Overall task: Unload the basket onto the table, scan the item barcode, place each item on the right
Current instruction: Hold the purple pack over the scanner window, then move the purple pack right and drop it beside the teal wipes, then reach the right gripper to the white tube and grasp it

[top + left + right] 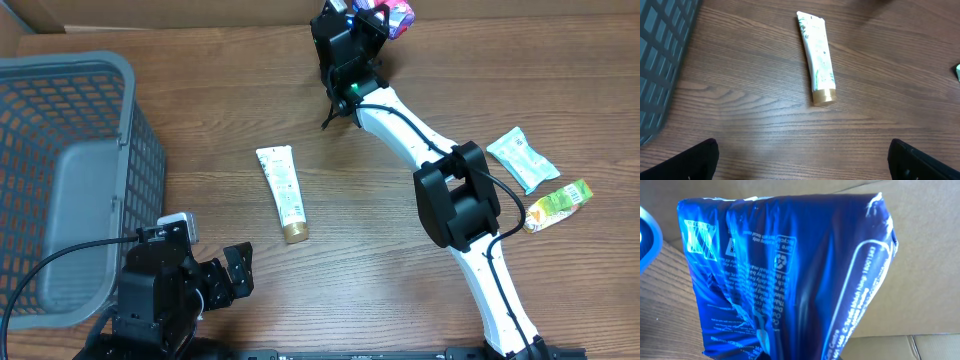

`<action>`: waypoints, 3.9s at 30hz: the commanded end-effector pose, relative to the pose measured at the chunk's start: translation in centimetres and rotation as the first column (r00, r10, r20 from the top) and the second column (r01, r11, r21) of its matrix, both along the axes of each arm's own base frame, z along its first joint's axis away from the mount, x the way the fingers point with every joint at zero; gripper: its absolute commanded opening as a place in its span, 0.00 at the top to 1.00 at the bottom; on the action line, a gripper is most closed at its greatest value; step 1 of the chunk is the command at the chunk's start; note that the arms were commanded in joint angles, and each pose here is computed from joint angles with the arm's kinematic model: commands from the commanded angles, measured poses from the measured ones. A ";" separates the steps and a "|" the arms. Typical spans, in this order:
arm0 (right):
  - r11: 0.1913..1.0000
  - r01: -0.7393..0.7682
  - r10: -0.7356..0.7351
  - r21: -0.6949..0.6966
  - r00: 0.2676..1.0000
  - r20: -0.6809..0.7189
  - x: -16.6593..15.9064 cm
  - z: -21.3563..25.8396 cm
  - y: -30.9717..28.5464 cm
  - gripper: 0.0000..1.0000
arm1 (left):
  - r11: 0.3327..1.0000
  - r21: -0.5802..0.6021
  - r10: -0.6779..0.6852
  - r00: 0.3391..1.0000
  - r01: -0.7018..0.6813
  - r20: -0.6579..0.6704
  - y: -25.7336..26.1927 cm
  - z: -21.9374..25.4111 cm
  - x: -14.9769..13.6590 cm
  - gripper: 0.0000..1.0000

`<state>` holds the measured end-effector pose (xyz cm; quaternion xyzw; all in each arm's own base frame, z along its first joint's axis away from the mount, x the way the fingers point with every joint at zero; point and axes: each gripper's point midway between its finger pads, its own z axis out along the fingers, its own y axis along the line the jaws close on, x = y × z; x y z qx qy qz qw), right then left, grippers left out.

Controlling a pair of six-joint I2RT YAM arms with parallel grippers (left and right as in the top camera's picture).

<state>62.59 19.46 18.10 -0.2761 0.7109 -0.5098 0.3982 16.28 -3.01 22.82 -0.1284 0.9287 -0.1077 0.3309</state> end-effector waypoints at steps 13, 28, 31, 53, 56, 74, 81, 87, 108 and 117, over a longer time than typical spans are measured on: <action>1.000 0.006 -0.006 -0.007 1.000 -0.003 -1.2 -0.1 1.6 0.96 | 1.000 -0.007 -0.001 1.000 0.001 0.010 -0.1 0.1 -0.1 0.01; 1.000 0.006 -0.006 0.020 0.999 0.044 -2.6 2.8 3.1 0.96 | 1.000 -0.007 -0.001 1.000 0.001 0.009 -0.1 0.1 -0.1 0.00; 0.998 -0.008 0.003 0.055 0.996 0.090 -3.6 5.9 3.8 0.96 | 1.000 -0.007 -0.001 1.000 0.001 0.009 -0.1 0.1 -0.1 0.00; 0.246 0.106 0.369 0.963 0.909 -0.194 -18.1 14.8 1.6 0.96 | 1.000 -0.006 -0.001 1.000 0.001 0.002 0.0 0.0 -0.3 0.00; 0.101 0.254 0.403 0.962 0.873 -0.273 -19.7 14.7 -1.7 0.96 | 1.000 -0.006 -0.001 1.000 0.001 0.002 0.0 0.0 -0.3 0.00; -0.411 0.567 -0.196 0.714 0.710 -0.677 -23.1 -4.2 -31.8 0.96 | 1.000 -0.006 -0.001 1.000 0.001 0.002 0.0 0.0 -0.3 0.00; -0.548 0.451 -0.348 0.705 0.643 -0.682 -26.3 -7.1 -39.3 0.88 | 1.000 -0.006 -0.001 1.000 0.001 0.002 0.0 0.0 -0.3 0.00; -0.599 0.429 -0.283 0.676 0.677 -0.680 -26.1 -6.6 -38.3 0.50 | 1.000 -0.006 -0.001 1.000 0.001 0.002 0.0 0.0 -0.3 0.00; -0.159 0.663 0.319 0.732 0.736 -0.597 -21.5 -1.0 -12.0 0.36 | 1.000 -0.006 -0.001 1.000 0.001 0.002 0.0 0.0 -0.3 0.00; -0.034 0.718 0.506 0.696 0.613 -0.607 -24.7 -5.5 4.2 0.18 | 1.000 -0.006 -0.001 1.000 0.001 0.002 0.0 0.0 -0.3 0.00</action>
